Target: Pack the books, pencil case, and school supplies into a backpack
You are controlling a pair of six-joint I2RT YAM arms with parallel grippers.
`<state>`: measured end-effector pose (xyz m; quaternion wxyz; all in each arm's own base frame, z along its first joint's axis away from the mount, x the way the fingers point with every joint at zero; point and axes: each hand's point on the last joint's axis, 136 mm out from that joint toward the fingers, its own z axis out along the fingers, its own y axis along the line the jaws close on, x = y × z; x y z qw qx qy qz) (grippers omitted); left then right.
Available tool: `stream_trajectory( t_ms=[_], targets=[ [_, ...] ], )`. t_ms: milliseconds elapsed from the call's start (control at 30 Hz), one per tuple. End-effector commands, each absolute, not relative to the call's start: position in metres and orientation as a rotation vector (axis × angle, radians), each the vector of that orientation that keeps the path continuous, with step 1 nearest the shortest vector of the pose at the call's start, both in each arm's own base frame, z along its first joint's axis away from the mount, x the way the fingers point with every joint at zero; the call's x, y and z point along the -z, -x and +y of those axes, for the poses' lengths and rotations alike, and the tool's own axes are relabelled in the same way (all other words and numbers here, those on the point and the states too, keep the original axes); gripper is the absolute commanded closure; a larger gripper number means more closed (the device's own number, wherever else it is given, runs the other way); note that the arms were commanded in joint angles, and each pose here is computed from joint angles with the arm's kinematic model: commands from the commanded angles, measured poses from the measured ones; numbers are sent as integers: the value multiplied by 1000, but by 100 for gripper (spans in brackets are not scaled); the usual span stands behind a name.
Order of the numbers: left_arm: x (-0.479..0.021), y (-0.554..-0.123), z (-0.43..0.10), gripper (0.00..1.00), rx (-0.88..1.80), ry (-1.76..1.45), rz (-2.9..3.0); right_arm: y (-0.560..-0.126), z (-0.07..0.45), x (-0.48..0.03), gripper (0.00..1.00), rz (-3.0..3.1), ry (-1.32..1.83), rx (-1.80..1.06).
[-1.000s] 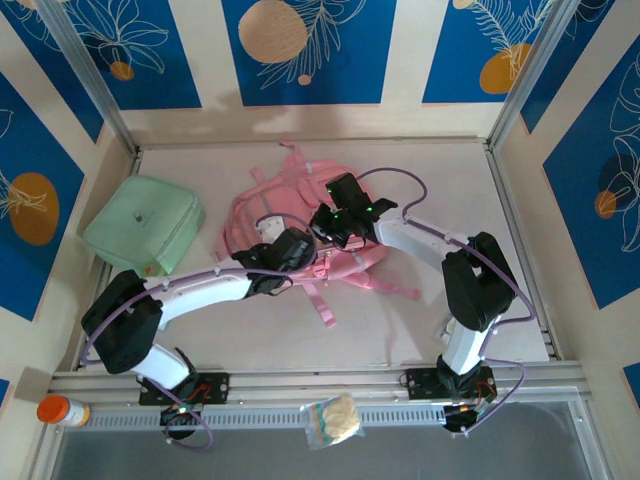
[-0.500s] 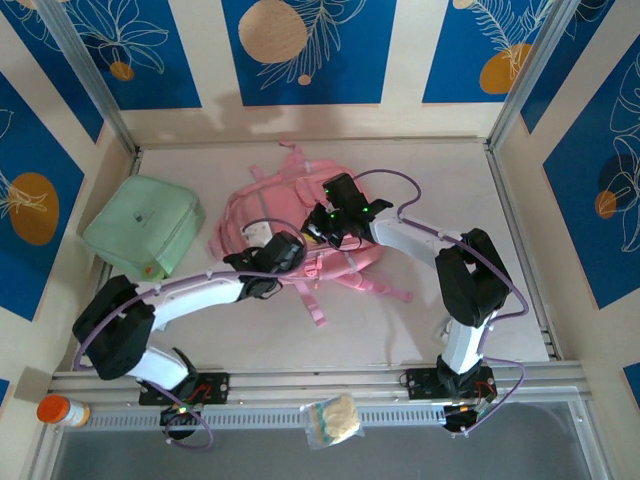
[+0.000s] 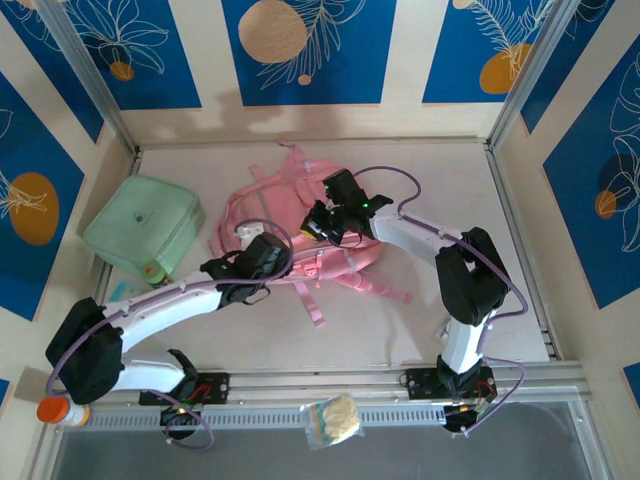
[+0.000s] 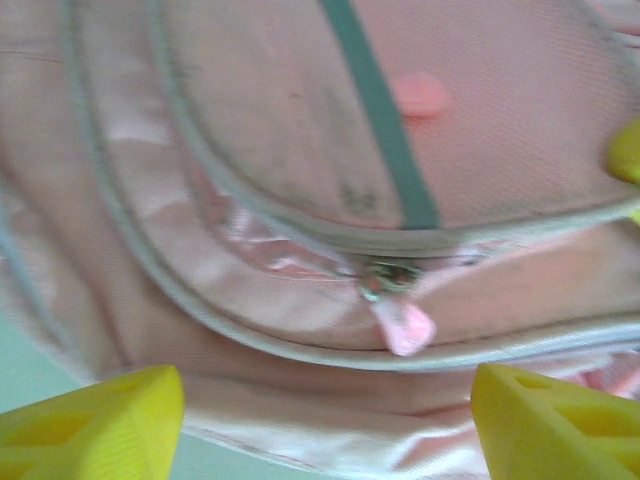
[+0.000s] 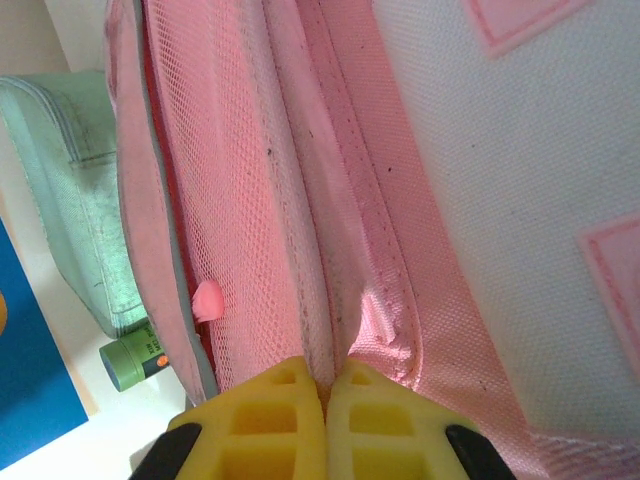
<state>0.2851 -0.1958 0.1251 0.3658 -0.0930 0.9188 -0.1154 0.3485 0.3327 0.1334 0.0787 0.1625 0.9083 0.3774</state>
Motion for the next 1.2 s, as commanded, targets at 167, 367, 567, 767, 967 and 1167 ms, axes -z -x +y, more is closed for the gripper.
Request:
stream_trajectory(
  t_ms=[167, 367, 567, 767, 967, 1167],
  targets=[
    [-142, -303, -227, 48, 425, 198, 2358, -356, 348, -156, 100, 2654, -398, -1219],
    [-135, -305, -213, 57, 408, 359, 2376, -357, 350, -155, 100, 2656, -396, -1227],
    [-125, -302, -208, 57, 422, 434, 2365, -358, 351, -154, 100, 2663, -394, -1232],
    [-108, -305, -197, 66, 351, 586, 2387, -356, 352, -154, 100, 2666, -390, -1233],
    [-101, -317, -200, 66, 380, 653, 2345, -354, 353, -153, 100, 2665, -389, -1235],
    [-100, -333, -209, 78, 391, 644, 2328, -352, 354, -155, 100, 2666, -374, -1238]
  ],
)
